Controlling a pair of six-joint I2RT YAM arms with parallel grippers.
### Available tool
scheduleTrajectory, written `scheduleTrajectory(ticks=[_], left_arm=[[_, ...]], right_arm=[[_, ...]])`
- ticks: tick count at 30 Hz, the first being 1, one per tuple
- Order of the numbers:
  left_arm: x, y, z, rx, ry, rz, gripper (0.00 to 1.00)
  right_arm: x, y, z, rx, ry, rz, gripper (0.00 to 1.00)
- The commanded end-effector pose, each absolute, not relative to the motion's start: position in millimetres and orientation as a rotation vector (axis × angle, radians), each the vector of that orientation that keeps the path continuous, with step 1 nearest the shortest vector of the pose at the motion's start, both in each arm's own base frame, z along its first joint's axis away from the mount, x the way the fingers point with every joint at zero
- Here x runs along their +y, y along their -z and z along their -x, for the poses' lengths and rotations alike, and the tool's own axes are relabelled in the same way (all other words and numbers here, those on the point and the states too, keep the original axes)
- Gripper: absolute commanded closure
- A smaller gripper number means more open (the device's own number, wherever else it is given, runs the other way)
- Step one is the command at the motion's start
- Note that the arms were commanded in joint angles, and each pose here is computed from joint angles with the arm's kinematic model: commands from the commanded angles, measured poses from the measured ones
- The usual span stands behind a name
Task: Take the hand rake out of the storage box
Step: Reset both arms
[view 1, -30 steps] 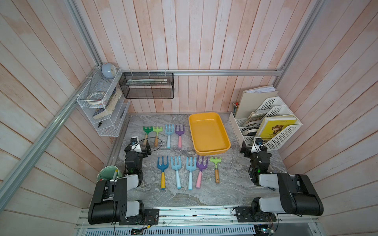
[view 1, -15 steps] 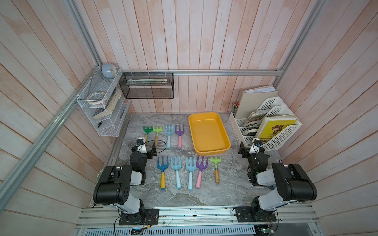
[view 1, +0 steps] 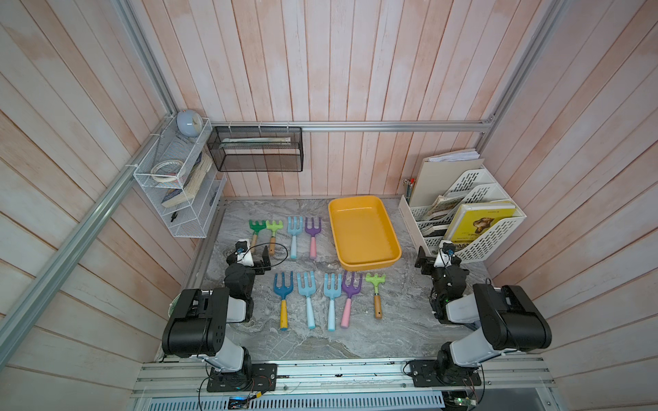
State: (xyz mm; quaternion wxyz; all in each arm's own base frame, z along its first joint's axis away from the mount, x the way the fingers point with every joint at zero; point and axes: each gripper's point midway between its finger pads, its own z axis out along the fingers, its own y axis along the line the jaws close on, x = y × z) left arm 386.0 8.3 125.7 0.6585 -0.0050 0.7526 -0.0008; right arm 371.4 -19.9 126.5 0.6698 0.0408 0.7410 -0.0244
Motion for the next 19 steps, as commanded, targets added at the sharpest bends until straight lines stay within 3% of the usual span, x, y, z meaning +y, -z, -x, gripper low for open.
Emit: scheduleTrajectory(ticks=[1, 19], left_arm=[[6.7, -131.2, -388.3, 1.687, 0.011, 0.01, 0.0], [6.7, -131.5, -388.4, 1.686, 0.011, 0.01, 0.0]], right_arm=[[-23.6, -130.9, -373.2, 1.649, 0.064, -0.111, 0.02], [-23.5, -131.4, -372.8, 1.647, 0.062, -0.11, 0.02]])
